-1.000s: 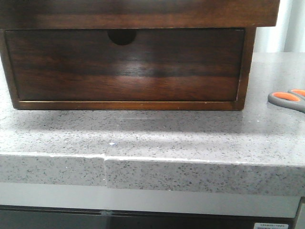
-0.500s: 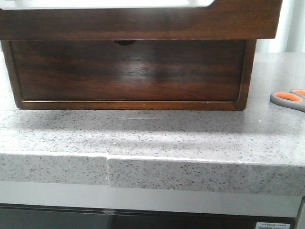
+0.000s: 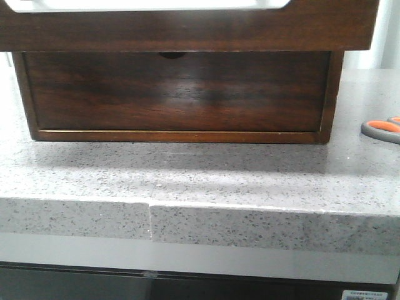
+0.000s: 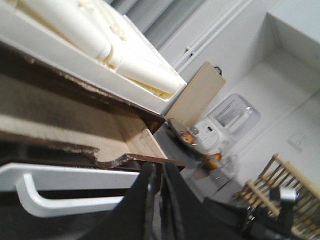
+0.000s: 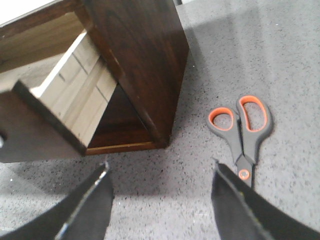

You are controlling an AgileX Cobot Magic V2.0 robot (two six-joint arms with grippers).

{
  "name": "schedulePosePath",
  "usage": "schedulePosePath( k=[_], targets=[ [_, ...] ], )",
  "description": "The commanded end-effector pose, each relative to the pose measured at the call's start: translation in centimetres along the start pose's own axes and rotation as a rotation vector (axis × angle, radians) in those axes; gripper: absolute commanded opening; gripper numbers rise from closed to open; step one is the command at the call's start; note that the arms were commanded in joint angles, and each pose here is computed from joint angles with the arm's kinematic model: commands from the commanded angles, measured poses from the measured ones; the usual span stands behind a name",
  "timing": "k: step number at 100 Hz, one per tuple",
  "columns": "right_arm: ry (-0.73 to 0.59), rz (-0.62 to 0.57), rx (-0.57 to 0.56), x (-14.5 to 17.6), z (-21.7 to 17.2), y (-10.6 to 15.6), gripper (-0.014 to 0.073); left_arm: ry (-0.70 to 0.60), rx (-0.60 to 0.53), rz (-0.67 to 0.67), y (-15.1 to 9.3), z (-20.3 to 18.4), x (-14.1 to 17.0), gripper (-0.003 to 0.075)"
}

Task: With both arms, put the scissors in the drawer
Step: 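Pull the drawer open toward the robot with the left gripper, then lower the right gripper onto the scissors and grasp them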

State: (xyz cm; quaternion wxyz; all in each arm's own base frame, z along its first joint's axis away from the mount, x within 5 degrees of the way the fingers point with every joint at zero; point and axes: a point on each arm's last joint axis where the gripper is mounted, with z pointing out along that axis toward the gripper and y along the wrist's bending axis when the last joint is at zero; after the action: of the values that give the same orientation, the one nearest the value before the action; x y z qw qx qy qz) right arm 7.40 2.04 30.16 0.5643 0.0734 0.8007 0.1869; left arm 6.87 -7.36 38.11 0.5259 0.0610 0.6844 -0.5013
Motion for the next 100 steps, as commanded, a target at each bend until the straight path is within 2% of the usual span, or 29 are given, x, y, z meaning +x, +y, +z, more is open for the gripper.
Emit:
schedulePosePath(
  k=[1,14,26,40,54,73,100],
  targets=[
    [-0.049,-0.007,0.025,-3.1,0.9,0.4,0.0382,-0.017,-0.012,0.239,-1.6,-0.5,-2.0,-0.002],
    [0.049,-0.055,0.064,-5.7,2.9,0.5,0.0382,0.074,-0.082,0.524,-2.6,-0.9,-3.4,-0.002],
    [0.235,-0.091,0.117,-7.8,5.9,0.2,0.0382,0.122,-0.136,0.648,-2.8,-1.0,-4.1,-0.002],
    [0.502,-0.127,0.201,-9.4,9.8,-0.9,0.0382,0.121,-0.141,0.659,-2.8,-1.0,-4.3,-0.002],
    [0.676,-0.109,0.217,-9.4,13.4,-1.8,0.0382,0.122,-0.14,0.657,-2.9,-1.0,-4.2,-0.002],
    [0.779,-0.149,0.272,-7.7,16.7,-2.9,0.0382,0.109,-0.138,0.654,-2.9,-1.0,-4.3,-0.002],
    [0.775,-0.142,0.29,-7.0,18.8,-3.6,0.0383,0.106,-0.134,0.649,-2.9,-1.0,-4.3,-0.002]
  ],
)
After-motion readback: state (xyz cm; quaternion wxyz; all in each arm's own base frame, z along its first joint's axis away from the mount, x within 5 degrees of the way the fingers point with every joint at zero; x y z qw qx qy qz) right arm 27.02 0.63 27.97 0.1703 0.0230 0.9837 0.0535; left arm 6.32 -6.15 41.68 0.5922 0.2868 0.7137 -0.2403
